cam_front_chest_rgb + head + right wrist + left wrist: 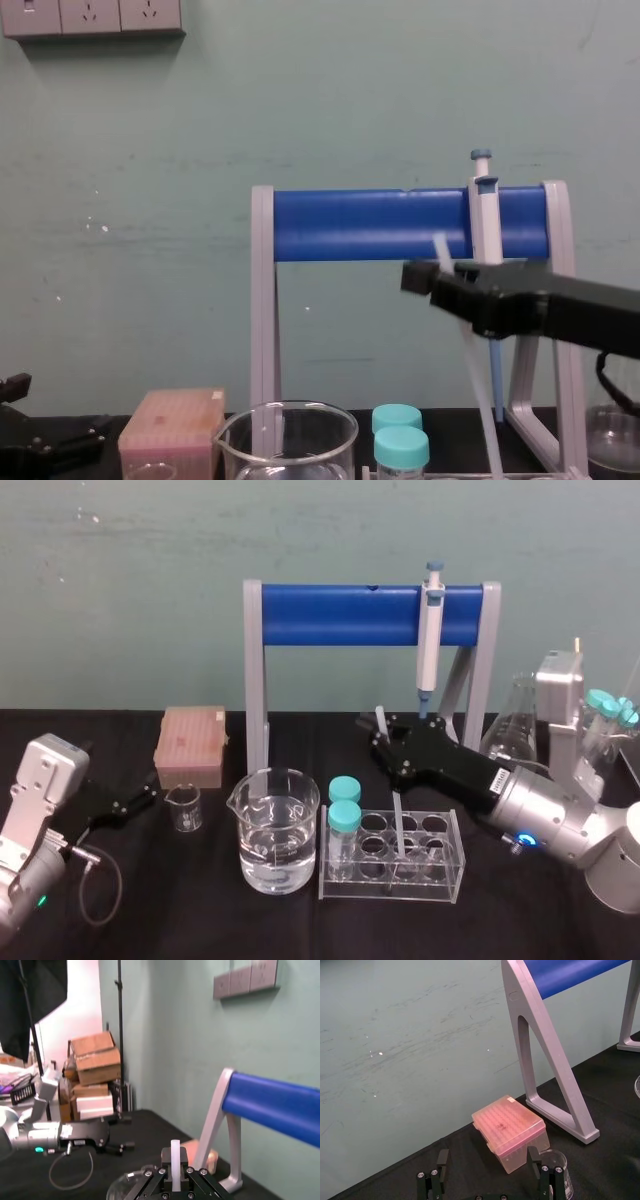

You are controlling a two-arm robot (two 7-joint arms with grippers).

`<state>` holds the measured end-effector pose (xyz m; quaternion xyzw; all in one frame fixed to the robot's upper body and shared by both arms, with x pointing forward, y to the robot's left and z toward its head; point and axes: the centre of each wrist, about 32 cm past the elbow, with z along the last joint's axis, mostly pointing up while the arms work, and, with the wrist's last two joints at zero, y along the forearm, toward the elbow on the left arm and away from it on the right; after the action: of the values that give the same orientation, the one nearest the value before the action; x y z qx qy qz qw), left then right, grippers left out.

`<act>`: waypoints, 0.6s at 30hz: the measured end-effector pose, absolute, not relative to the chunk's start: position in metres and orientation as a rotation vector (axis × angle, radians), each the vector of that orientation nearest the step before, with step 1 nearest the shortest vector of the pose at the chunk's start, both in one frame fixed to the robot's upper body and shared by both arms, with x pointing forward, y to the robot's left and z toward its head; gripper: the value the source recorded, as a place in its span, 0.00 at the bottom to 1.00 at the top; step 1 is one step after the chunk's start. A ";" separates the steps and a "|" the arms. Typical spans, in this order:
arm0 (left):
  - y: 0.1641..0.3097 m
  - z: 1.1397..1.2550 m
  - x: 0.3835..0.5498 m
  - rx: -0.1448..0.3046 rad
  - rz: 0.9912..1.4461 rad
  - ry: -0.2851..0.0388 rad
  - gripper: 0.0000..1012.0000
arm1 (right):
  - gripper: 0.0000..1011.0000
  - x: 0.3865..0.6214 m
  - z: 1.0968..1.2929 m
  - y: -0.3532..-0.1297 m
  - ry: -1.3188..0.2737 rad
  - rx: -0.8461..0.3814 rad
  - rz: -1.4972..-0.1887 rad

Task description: Pick up the stirring rod with one hand, then place it down.

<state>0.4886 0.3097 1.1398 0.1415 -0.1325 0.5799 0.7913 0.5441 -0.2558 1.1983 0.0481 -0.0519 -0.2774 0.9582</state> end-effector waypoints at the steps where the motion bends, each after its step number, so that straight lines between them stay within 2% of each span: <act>1: 0.310 1.140 0.489 0.304 1.248 -0.285 0.99 | 0.06 0.543 1.199 -0.256 -0.112 0.105 -0.563; 7: 0.310 1.140 0.489 0.304 1.248 -0.285 0.99 | 0.06 0.536 1.208 -0.263 -0.160 0.140 -0.571; 18: 0.310 1.140 0.489 0.304 1.248 -0.285 0.99 | 0.06 0.540 1.264 -0.277 -0.265 0.305 -0.598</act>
<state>0.4886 0.3097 1.1398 0.1415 -0.1325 0.5799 0.7913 0.5396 -0.2773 1.2638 0.1491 -0.1296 -0.2924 0.9356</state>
